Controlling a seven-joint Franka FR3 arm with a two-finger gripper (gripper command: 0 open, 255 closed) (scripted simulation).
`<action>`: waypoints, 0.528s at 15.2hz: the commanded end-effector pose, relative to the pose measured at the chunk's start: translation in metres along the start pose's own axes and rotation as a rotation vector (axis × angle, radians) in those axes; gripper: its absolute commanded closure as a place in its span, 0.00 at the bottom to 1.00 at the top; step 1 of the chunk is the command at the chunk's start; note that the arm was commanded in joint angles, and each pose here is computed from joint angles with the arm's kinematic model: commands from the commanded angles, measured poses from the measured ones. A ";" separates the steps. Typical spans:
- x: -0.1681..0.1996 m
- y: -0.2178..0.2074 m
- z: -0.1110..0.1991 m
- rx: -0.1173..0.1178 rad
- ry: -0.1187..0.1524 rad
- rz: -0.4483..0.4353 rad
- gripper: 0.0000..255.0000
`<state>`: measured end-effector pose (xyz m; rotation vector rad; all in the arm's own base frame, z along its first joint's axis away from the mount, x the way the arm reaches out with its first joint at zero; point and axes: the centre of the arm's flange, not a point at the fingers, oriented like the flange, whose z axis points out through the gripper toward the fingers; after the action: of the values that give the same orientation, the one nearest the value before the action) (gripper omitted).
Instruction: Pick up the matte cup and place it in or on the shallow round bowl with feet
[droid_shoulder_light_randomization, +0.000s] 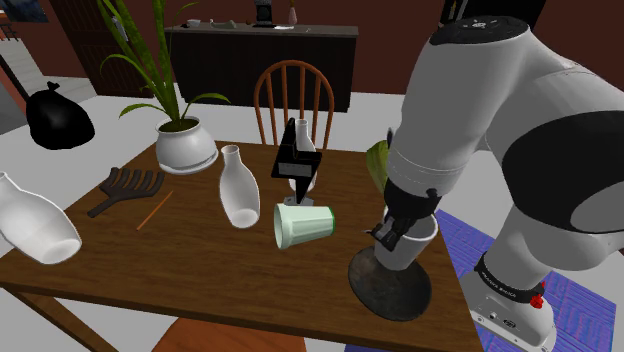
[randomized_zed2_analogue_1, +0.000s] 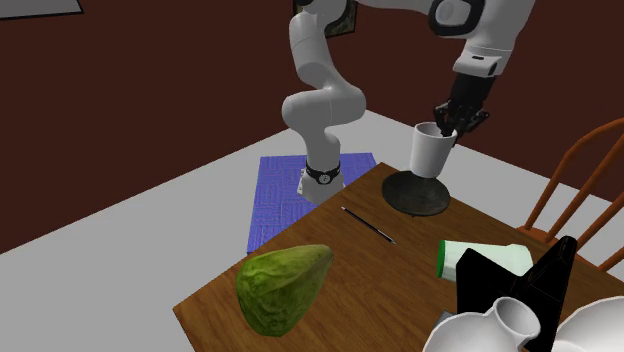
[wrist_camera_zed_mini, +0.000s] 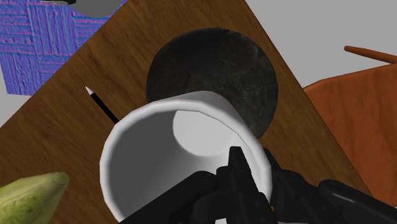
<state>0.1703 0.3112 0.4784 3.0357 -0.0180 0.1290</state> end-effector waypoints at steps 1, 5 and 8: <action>-0.001 -0.001 0.010 0.000 0.001 0.000 1.00; -0.002 -0.003 0.031 0.000 0.001 0.000 1.00; -0.004 -0.005 0.046 0.000 0.001 0.000 1.00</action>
<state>0.1711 0.3105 0.4374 3.0357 -0.0181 0.1291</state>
